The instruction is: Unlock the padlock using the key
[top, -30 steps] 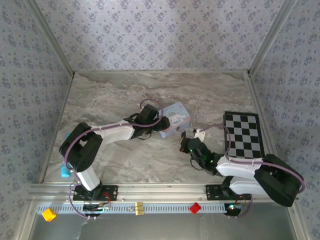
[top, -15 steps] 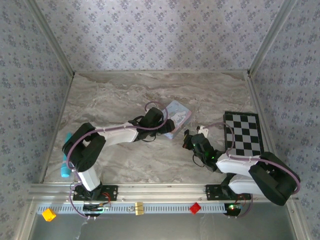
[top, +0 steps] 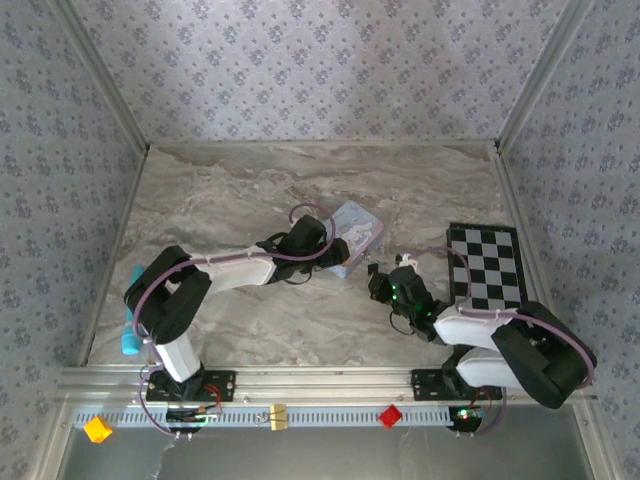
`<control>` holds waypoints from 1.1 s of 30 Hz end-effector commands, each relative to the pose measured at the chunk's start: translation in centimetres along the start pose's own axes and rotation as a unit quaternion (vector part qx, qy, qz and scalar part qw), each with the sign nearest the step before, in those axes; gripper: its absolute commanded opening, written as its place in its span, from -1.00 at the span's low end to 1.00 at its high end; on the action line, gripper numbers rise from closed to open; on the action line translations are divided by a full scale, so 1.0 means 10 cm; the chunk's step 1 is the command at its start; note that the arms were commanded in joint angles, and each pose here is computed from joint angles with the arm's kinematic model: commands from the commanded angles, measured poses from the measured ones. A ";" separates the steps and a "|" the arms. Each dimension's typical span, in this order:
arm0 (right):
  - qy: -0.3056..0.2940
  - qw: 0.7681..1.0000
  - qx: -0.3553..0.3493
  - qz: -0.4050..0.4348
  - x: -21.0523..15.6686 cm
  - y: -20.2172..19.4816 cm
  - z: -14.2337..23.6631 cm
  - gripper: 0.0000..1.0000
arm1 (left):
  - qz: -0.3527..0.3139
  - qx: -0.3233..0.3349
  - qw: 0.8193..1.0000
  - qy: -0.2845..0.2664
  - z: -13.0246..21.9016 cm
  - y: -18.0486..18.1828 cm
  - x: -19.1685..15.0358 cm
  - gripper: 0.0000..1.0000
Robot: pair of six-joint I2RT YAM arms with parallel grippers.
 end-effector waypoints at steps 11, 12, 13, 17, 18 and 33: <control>0.032 0.998 0.042 0.046 0.04 -0.01 0.05 -0.22 | 0.008 0.048 0.999 0.010 0.02 0.27 -0.06 0.60; 0.031 0.997 0.043 0.048 0.08 -0.02 0.06 -0.16 | 0.008 0.049 0.999 0.010 0.02 0.27 -0.05 0.60; 0.031 0.997 0.047 0.050 0.11 -0.03 0.07 -0.13 | 0.008 0.048 0.999 0.010 0.02 0.27 -0.05 0.60; 0.033 0.996 0.060 0.063 0.24 -0.03 0.05 -0.03 | 0.009 0.044 0.999 0.011 0.02 0.26 -0.05 0.60; 0.039 0.995 0.059 0.066 0.27 -0.03 0.03 -0.03 | 0.009 0.043 0.999 0.011 0.02 0.26 -0.06 0.59; 0.086 0.989 0.088 0.079 0.30 -0.11 -0.37 -0.12 | 0.009 0.033 0.999 0.012 0.07 0.24 -0.06 0.59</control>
Point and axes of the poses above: each hand's point on the last joint's axis, 136 mm out from that joint toward the fingers, its own z axis back along the fingers, its own y axis along the line the jaws close on, x = y × z, the point moved 6 cm from there along z, back along the fingers, and after that the axes turned 3 degrees about z, right-handed, at the moved point
